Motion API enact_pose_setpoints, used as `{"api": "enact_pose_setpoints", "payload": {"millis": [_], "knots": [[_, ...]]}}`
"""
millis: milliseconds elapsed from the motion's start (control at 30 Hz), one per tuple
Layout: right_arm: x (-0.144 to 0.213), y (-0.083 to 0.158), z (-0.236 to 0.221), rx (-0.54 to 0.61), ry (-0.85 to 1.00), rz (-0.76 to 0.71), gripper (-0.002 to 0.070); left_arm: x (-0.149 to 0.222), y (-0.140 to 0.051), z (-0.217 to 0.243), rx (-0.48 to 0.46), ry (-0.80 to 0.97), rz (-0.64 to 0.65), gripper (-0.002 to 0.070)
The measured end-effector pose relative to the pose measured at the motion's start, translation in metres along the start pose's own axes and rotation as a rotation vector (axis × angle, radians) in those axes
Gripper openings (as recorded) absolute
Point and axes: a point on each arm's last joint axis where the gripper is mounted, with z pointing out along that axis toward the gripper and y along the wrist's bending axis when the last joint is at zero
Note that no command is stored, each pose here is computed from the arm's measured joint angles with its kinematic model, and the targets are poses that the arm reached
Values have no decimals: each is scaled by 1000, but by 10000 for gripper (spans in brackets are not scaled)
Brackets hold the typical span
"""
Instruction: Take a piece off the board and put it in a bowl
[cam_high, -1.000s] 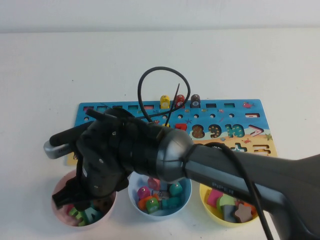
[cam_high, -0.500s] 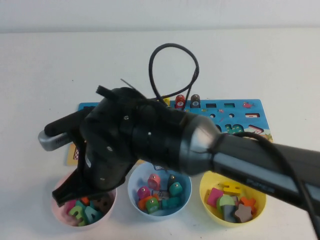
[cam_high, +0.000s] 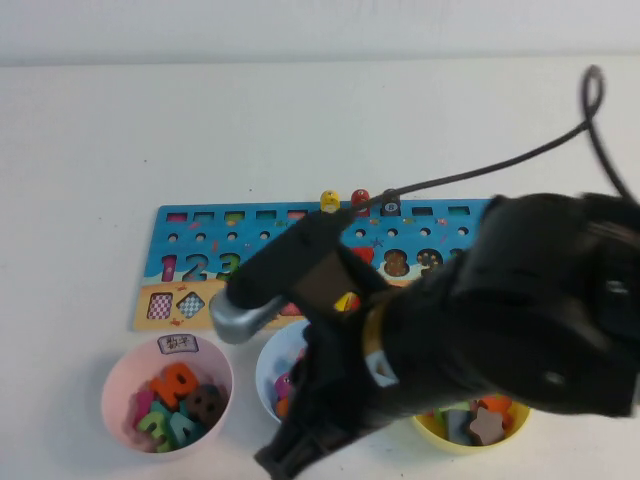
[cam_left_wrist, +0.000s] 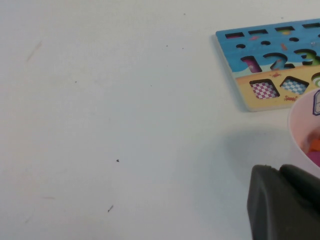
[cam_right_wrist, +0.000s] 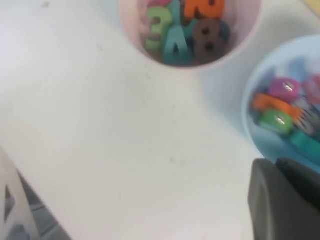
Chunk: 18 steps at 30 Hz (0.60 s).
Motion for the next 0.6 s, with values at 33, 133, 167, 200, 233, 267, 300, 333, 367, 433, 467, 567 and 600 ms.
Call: {"api": "enact_pose_setpoints", "payload": {"millis": [33,133,167,200,233,267,300,333,367,433,467,567,600], "knots": [[7,-2,-9,-1,-13,-8,-15,0,0,0,0,0,0,-3],[26,-9,-31,7,-47,-31,-15,0,0,0,0,0,0,-3],[33,-12,-36,9,-52,-36,-15,0,0,0,0,0,0,-3],[41,-14,-42,13,-58,-40,-15,0,0,0,0,0,0,-3],[49,-17,-47,19,-63,-49,-15,0,0,0,0,0,0,-3],[58,-20,-52,26,-66,-55,-15,0,0,0,0,0,0,-3],[67,-23,-55,29,-65,-60,-15,0,0,0,0,0,0,-3],[75,-26,-57,31,-64,-61,-15,0,0,0,0,0,0,-3],[84,-28,-59,35,-58,-63,-15,0,0,0,0,0,0,-3],[96,-31,-63,40,-41,-62,-15,0,0,0,0,0,0,-3],[101,-33,-64,42,-28,-60,-15,0,0,0,0,0,0,-4],[109,-35,-67,46,-1,-55,-15,0,0,0,0,0,0,-3],[110,-35,-67,48,6,-55,-15,0,0,0,0,0,0,-3]]}}
